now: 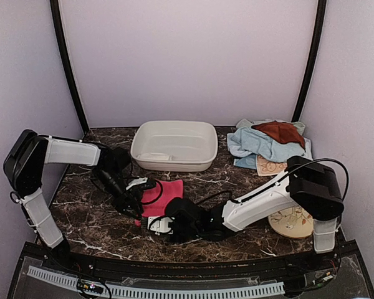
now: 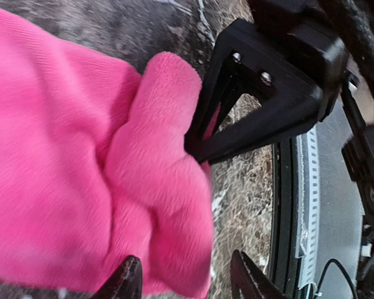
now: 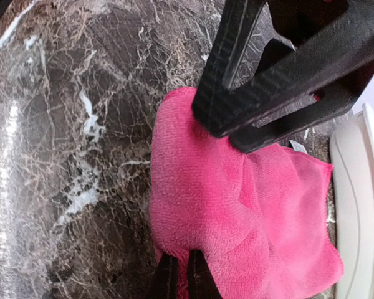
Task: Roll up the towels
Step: Roll the towel at the center of the board.
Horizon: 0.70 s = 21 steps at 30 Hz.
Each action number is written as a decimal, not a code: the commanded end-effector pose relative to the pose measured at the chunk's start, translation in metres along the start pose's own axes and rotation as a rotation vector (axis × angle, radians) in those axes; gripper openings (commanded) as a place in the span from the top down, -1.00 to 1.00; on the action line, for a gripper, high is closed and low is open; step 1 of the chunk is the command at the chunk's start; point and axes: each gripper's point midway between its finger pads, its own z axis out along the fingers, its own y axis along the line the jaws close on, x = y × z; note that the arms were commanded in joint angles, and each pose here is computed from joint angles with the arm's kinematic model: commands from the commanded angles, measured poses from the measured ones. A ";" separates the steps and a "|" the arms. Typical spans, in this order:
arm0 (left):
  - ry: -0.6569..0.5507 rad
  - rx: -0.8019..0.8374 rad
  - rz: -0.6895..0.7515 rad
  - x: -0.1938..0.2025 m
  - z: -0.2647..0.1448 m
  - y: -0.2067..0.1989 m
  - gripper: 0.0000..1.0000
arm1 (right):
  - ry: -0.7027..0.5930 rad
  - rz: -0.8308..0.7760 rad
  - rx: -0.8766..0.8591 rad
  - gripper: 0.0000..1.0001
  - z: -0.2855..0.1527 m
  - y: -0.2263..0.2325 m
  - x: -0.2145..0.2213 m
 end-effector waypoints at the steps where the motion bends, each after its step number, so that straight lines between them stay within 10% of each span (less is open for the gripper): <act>1: -0.076 -0.115 0.069 0.000 -0.027 0.001 -0.01 | 0.071 0.245 -0.217 1.00 0.001 0.027 0.023; 21: 0.024 -0.457 0.508 -0.001 -0.022 -0.013 -0.20 | 0.026 1.241 -0.853 1.00 0.009 -0.010 0.020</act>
